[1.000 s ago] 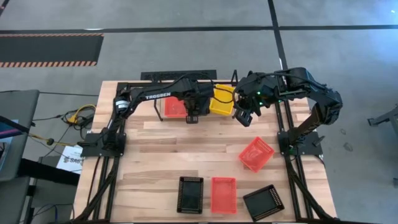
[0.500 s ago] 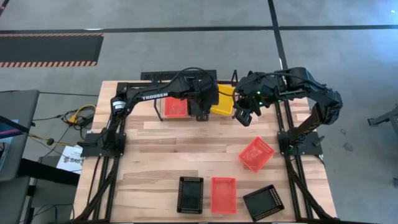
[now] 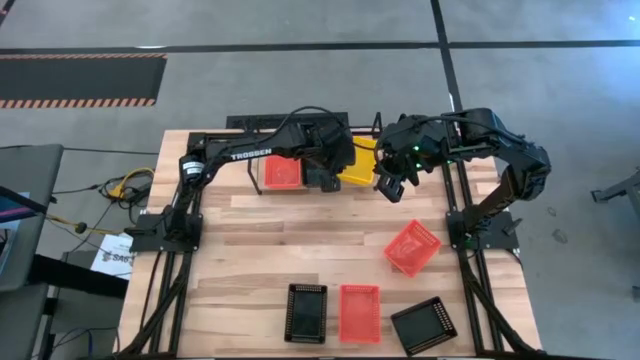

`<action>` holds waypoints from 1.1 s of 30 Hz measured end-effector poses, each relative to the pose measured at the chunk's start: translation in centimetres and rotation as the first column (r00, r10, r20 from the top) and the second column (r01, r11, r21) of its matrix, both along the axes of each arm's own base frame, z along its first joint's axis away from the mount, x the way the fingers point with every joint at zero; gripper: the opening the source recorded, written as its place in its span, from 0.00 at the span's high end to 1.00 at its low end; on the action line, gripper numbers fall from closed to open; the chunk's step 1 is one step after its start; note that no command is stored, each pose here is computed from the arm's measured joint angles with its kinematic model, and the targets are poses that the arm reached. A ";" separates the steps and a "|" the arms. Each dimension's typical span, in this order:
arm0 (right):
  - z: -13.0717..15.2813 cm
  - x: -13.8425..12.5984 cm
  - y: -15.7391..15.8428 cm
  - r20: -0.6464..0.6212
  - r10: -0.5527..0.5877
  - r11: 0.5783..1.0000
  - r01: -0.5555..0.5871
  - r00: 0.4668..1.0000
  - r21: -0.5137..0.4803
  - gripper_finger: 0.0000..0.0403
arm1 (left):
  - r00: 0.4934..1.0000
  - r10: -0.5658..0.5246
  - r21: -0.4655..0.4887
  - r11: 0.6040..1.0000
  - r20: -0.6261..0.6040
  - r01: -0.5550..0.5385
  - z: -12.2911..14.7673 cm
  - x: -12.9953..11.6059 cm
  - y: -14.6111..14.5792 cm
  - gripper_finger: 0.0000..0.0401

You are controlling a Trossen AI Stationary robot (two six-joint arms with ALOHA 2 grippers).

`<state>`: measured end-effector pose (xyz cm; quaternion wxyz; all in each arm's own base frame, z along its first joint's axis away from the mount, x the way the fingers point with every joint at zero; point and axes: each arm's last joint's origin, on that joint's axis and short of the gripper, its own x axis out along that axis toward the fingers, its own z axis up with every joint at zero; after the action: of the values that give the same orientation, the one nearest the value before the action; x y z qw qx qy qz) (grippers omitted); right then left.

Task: Stack baskets on shelf by color
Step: Adjust the stacked yellow basket on the shelf

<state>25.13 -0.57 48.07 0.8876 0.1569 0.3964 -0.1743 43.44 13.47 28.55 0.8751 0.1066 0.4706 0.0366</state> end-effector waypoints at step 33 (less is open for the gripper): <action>0.7 -1.4 -1.1 -0.058 -0.140 0.954 0.118 0.989 -0.277 0.98 | 0.958 0.243 -0.052 0.966 -0.150 -0.253 6.8 -9.0 2.0 1.00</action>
<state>23.72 -1.71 48.73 0.8716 0.0520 0.3913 -0.2907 34.48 15.49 35.32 0.8309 0.0181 0.5426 0.1216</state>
